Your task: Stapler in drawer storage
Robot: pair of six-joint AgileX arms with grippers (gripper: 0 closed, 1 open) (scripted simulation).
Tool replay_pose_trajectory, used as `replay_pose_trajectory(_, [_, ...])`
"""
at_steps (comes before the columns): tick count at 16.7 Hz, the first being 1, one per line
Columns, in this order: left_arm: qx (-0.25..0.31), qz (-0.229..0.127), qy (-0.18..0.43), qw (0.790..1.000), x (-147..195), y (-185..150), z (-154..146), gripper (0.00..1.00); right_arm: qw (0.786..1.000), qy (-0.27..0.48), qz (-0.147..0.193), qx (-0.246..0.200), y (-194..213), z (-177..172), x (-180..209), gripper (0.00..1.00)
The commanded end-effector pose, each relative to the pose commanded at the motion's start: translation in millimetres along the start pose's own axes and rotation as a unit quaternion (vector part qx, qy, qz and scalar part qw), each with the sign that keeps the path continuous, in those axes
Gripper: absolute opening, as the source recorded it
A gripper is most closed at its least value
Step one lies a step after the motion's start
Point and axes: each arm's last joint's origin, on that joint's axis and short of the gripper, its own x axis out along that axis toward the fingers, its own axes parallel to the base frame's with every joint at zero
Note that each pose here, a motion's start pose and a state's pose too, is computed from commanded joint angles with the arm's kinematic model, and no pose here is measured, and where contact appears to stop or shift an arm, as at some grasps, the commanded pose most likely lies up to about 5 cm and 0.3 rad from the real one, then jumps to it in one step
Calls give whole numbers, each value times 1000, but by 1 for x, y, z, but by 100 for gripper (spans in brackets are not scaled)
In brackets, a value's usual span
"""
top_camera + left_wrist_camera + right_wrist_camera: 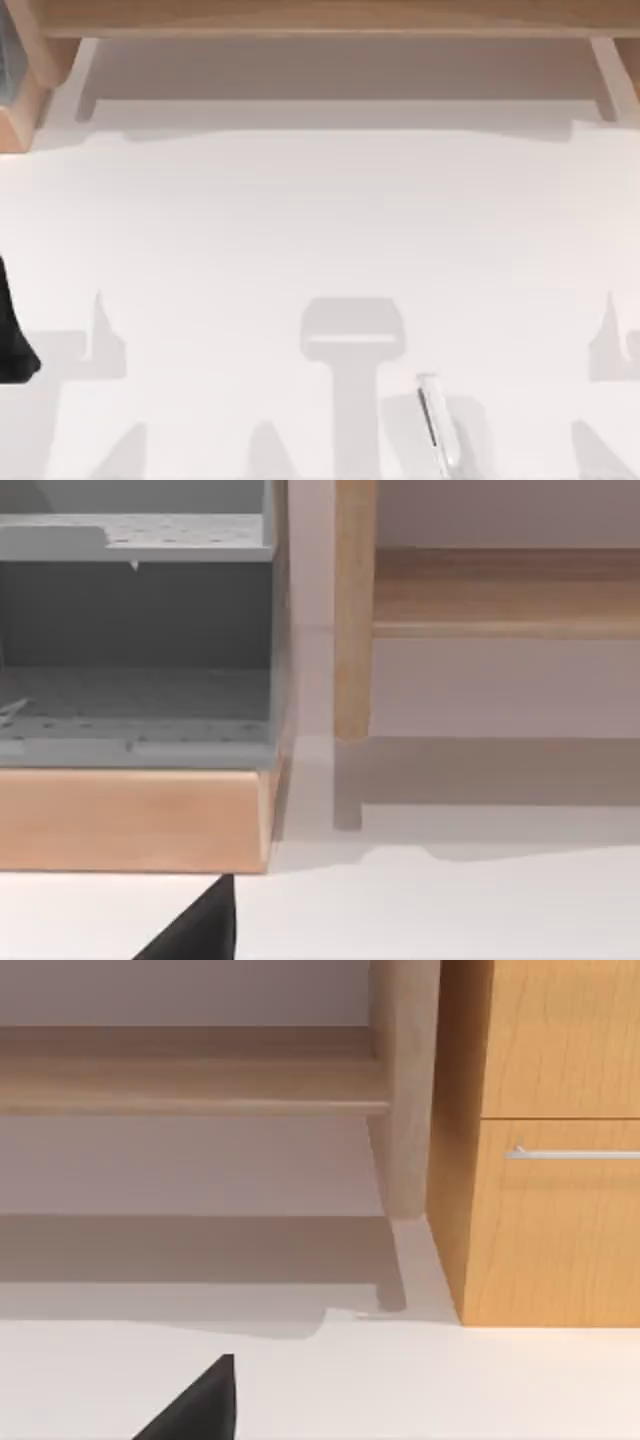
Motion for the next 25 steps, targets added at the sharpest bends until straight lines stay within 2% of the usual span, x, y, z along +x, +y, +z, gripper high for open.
replay_pose_trajectory(3, [0,0,0,1000,0,0,0,100,1000,-2,1,-5,0,2,0,100])
replay_pose_trajectory(6, [0,0,0,1000,0,0,0,100,999,-16,6,-47,-1,21,3,100])
replay_pose_trajectory(10, [0,0,0,1000,0,0,0,100,988,-31,4,-152,-6,61,24,100])
replay_pose_trajectory(13, [0,0,0,1000,0,0,0,100,967,-32,-2,-253,-17,89,61,100])
replay_pose_trajectory(16, [0,0,0,1000,0,0,0,100,933,-24,-10,-360,-38,103,115,100])
replay_pose_trajectory(19, [0,0,0,1000,0,0,0,100,887,-13,-13,-462,-69,92,176,100])
replay_pose_trajectory(22, [0,0,0,1000,0,0,0,100,835,-2,-12,-550,-106,57,231,100])
replay_pose_trajectory(25, [0,0,0,1000,0,0,0,100,784,6,-7,-621,-140,7,269,100])
